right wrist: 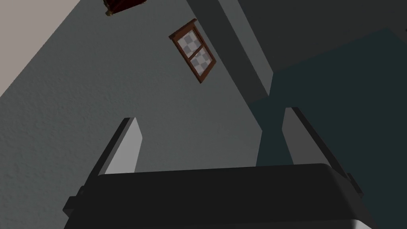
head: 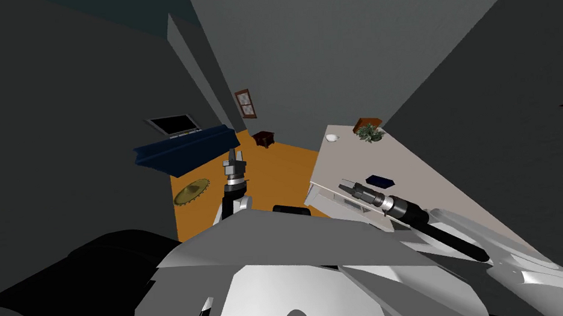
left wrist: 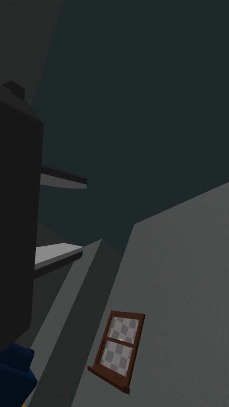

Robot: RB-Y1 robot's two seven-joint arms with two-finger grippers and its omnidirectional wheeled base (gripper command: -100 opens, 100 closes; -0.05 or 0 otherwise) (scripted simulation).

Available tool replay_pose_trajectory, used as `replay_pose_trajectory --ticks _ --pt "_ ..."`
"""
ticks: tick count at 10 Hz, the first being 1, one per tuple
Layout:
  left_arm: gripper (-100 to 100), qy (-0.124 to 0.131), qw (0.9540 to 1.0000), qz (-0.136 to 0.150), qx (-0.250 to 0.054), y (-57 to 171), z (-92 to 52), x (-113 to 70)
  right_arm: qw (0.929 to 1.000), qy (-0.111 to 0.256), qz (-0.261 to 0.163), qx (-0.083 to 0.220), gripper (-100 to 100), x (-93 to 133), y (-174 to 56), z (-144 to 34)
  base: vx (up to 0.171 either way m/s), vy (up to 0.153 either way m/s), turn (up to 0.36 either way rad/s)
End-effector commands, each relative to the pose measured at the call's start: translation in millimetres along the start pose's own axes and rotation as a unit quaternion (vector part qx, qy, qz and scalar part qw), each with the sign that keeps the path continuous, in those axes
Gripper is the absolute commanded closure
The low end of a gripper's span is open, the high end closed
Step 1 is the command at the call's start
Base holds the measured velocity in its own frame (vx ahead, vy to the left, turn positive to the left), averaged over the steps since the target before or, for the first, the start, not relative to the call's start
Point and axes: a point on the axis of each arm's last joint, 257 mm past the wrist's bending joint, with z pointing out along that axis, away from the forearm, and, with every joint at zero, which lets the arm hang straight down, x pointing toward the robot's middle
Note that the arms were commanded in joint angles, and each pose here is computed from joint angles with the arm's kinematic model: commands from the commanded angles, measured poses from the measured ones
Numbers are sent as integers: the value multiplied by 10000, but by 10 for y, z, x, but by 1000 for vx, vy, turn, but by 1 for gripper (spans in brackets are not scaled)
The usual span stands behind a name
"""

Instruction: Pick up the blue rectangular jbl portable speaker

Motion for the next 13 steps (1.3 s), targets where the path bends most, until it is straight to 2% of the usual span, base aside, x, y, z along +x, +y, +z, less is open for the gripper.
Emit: replay_pose_trajectory --ticks 1,2,3,4,5,6,7,8,9,10,12,13 --pt "0 0 10000 0 0 0 0 0 9986 466 -161 171 -100 170 -166 -177 16 39 294" --pt "0 0 10000 -1 1 0 0 1 9980 557 -218 185 -100 156 -187 -205 11 27 139" --pt "0 0 10000 0 0 0 0 0 9947 918 -318 337 -100 288 -323 -363 13 32 259" --pt "0 0 10000 -1 0 0 0 0 9936 1003 -373 350 -100 270 -343 -392 14 15 139" --pt "0 0 10000 0 0 0 0 0 9881 1371 -466 514 -100 389 -484 -574 11 16 286" --pt "0 0 10000 0 0 0 0 0 9869 1438 -513 519 -100 368 -497 -595 7 4 130" --pt "0 0 10000 0 0 0 0 0 9789 1823 -612 686 -100 464 -637 -800 7 6 244" --pt "0 0 10000 0 0 0 0 0 9780 1860 -640 689 -100 450 -645 -812 5 -3 142" --pt "0 0 10000 1 0 0 0 0 9683 2230 -724 856 -100 533 -777 -1027 3 -4 259" --pt "0 0 10000 0 0 0 0 0 9673 2265 -751 860 -100 517 -785 -1039 3 -12 177" --pt "0 0 10000 0 0 0 0 0 9442 2954 -895 1146 -100 641 -998 -1463 -6 -24 326" --pt "0 1 10000 0 0 0 0 0 9413 3020 -926 1191 -100 614 -1033 -1513 -13 -41 146"
